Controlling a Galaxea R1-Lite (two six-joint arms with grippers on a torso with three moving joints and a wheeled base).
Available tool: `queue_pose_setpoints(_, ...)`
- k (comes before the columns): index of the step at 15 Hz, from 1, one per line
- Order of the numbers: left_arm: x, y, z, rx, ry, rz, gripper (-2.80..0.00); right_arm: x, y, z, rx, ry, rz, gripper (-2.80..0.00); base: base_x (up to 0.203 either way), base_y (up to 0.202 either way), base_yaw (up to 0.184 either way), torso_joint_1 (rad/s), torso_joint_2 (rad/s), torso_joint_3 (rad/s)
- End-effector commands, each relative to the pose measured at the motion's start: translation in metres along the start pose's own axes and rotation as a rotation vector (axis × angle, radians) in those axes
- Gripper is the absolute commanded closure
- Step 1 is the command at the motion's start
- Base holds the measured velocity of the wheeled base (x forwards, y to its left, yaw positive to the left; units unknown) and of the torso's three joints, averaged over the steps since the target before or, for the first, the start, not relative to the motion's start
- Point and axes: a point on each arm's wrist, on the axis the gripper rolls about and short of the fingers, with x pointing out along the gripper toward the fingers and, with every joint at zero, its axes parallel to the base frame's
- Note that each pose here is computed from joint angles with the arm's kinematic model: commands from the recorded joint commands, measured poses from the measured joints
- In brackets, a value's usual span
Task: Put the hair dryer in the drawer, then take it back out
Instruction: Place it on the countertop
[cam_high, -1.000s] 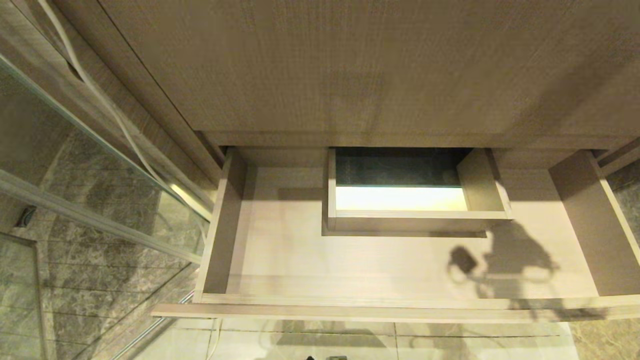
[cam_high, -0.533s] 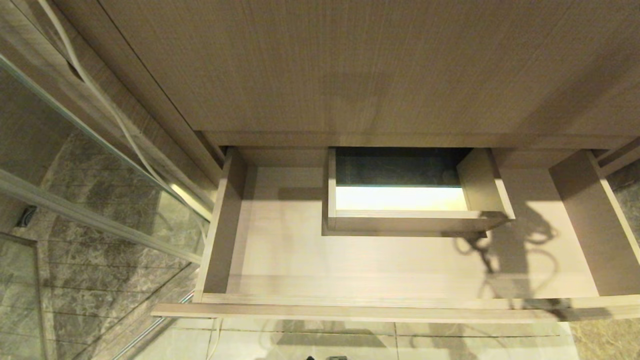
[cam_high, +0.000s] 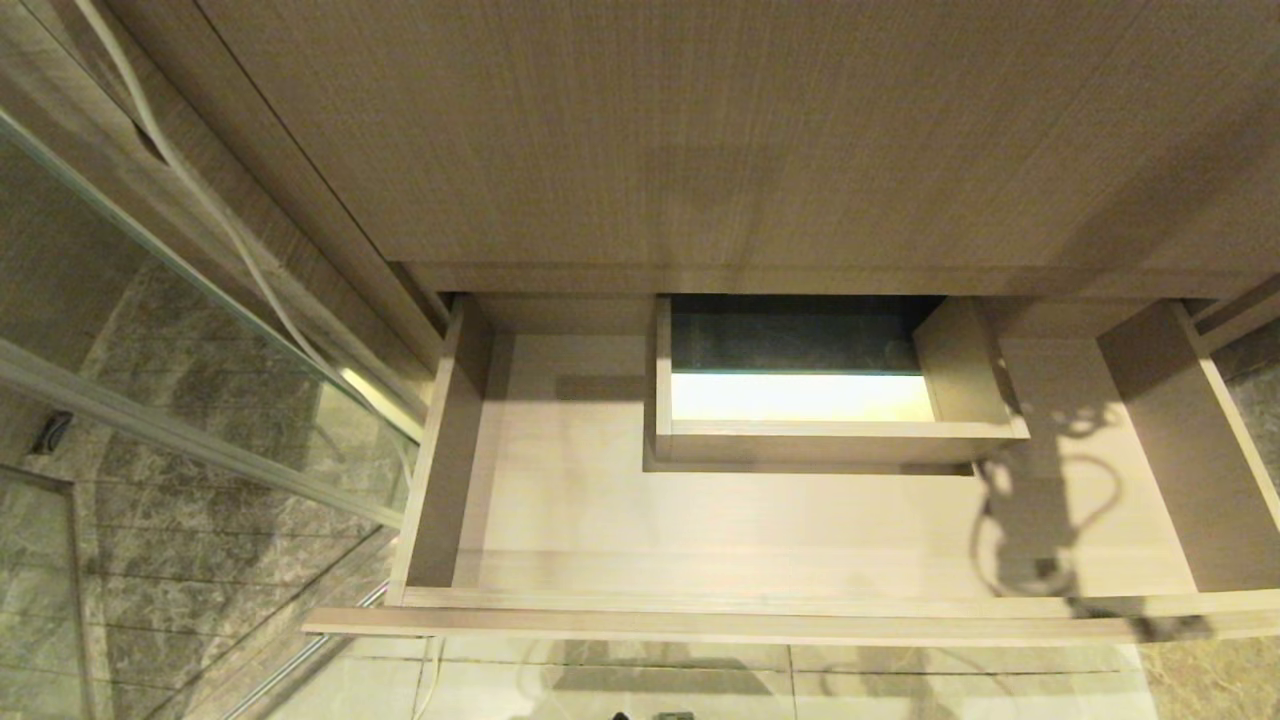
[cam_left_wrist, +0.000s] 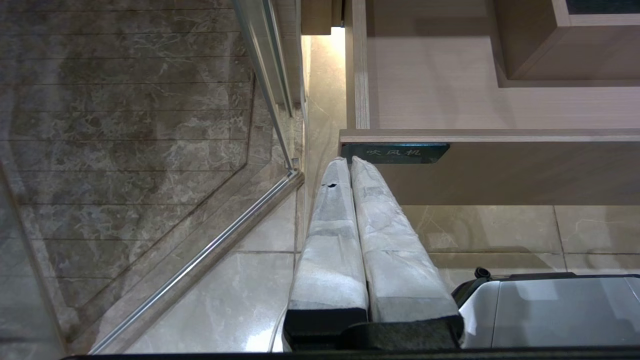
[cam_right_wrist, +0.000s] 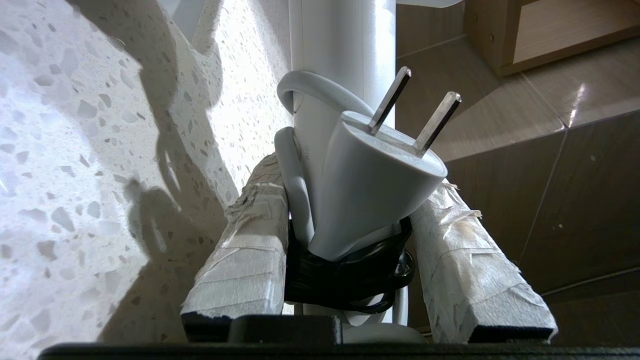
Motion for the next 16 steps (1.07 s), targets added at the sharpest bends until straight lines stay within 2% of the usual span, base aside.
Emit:
queue_pose_setpoints(1, 0.0, 0.0, 0.0, 0.0, 0.0, 0.0, 0.0, 0.007, 0.012, -0.009, -0.004, 0.015, 0.031, 0.0, 0.0, 0.0, 0.0, 0.0, 0.0, 0.0)
queue_pose_setpoints(4, 0.0, 0.0, 0.0, 0.0, 0.0, 0.0, 0.0, 0.009, 0.015, -0.011, -0.014, 0.016, 0.034, 0.0, 0.0, 0.0, 0.0, 0.0, 0.0, 0.0)
queue_pose_setpoints(5, 0.0, 0.0, 0.0, 0.0, 0.0, 0.0, 0.0, 0.009, 0.015, -0.011, -0.007, 0.017, 0.035, -2.8, 0.0, 0.0, 0.0, 0.0, 0.0, 0.0)
queue_pose_setpoints(8, 0.0, 0.0, 0.0, 0.0, 0.0, 0.0, 0.0, 0.008, 0.011, -0.008, -0.007, 0.008, 0.021, -2.8, 0.0, 0.0, 0.0, 0.0, 0.0, 0.0)
queue_pose_setpoints(11, 0.0, 0.0, 0.0, 0.0, 0.0, 0.0, 0.0, 0.006, 0.002, -0.003, -0.016, -0.025, -0.042, -2.8, 0.0, 0.0, 0.0, 0.0, 0.0, 0.0)
queue_pose_setpoints(16, 0.0, 0.0, 0.0, 0.0, 0.0, 0.0, 0.0, -0.006, -0.011, 0.008, -0.019, -0.035, -0.06, -2.8, 0.0, 0.0, 0.0, 0.0, 0.0, 0.0)
